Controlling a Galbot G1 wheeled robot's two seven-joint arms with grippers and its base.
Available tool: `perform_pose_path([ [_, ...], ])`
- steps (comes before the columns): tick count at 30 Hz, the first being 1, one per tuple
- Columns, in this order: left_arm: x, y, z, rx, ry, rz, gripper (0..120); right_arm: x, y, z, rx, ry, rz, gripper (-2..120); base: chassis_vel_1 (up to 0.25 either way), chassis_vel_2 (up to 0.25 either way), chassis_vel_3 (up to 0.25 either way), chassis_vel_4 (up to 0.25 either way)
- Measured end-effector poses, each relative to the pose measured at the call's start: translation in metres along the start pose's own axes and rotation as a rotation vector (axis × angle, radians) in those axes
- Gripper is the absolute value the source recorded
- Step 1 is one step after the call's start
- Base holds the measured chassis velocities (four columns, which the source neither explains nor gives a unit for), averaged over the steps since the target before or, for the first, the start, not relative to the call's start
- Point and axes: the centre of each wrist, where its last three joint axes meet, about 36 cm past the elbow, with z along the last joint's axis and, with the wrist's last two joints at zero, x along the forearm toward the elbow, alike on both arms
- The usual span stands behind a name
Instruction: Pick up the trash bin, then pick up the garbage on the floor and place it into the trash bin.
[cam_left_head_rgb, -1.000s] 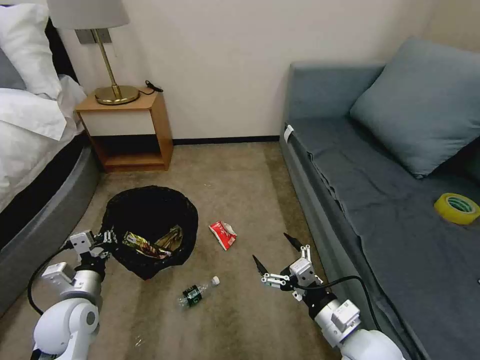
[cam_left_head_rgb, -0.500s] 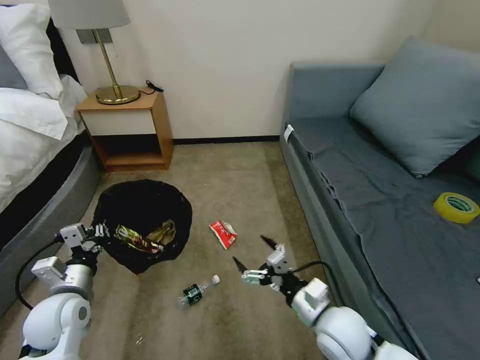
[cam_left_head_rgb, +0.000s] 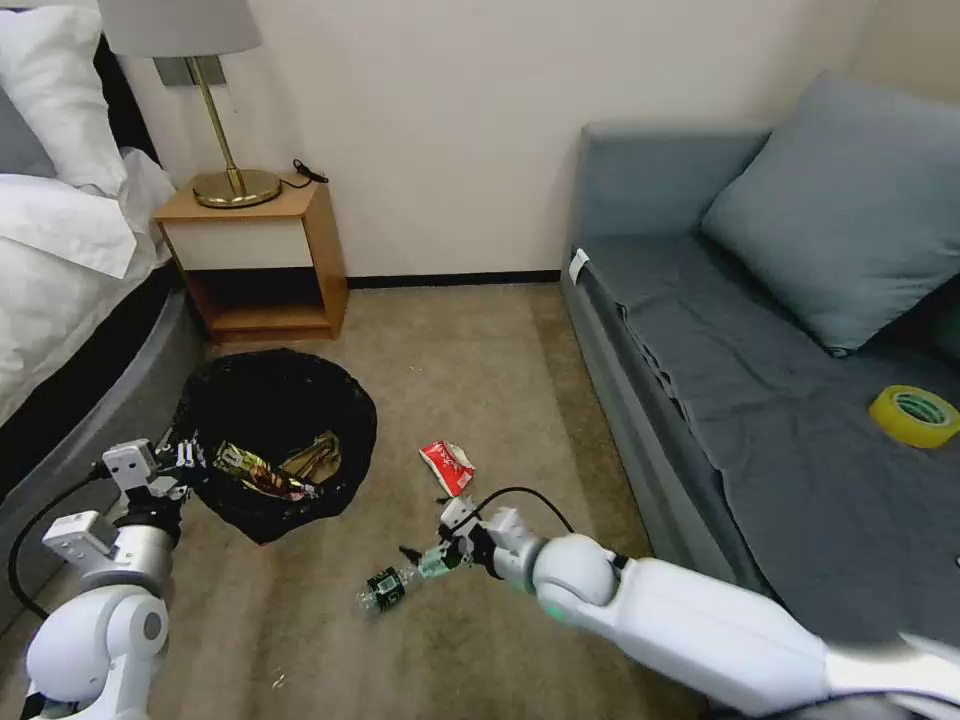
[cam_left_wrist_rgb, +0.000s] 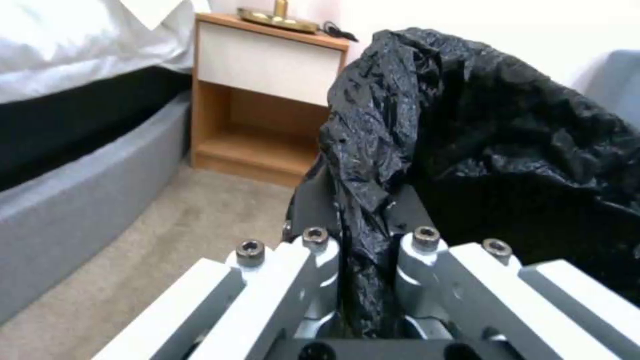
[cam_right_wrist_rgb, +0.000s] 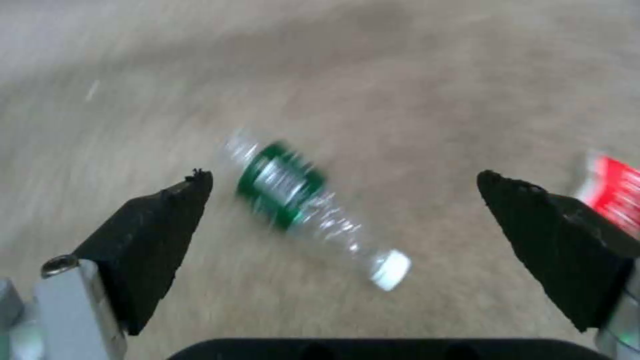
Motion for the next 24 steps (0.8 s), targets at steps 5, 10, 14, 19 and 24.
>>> perform_pose_path([
  [5, -0.001, 0.005, 0.004, 0.016, 0.0, -0.006, 6, -0.027, -0.01, -0.019, 0.135, 0.053, -0.113, 100, 0.0, 0.0, 0.0, 0.0],
  [10, -0.002, 0.009, 0.006, 0.028, -0.002, -0.001, 6, -0.058, -0.014, -0.027, 0.236, 0.087, -0.165, 100, 0.0, 0.0, 0.0, 0.0],
  [14, -0.002, 0.009, 0.006, 0.037, -0.006, 0.005, 6, -0.072, -0.016, -0.027, 0.274, 0.111, -0.173, 100, 0.0, 0.0, 0.0, 0.0],
  [19, -0.001, 0.009, 0.006, 0.059, -0.01, 0.007, 6, -0.089, -0.02, -0.021, 0.333, 0.162, -0.181, 100, 0.0, 0.0, 0.0, 0.0],
  [24, 0.003, 0.004, 0.007, 0.071, -0.015, 0.011, 6, -0.1, -0.024, -0.015, 0.358, 0.19, -0.186, 100, 0.0, 0.0, 0.0, 0.0],
])
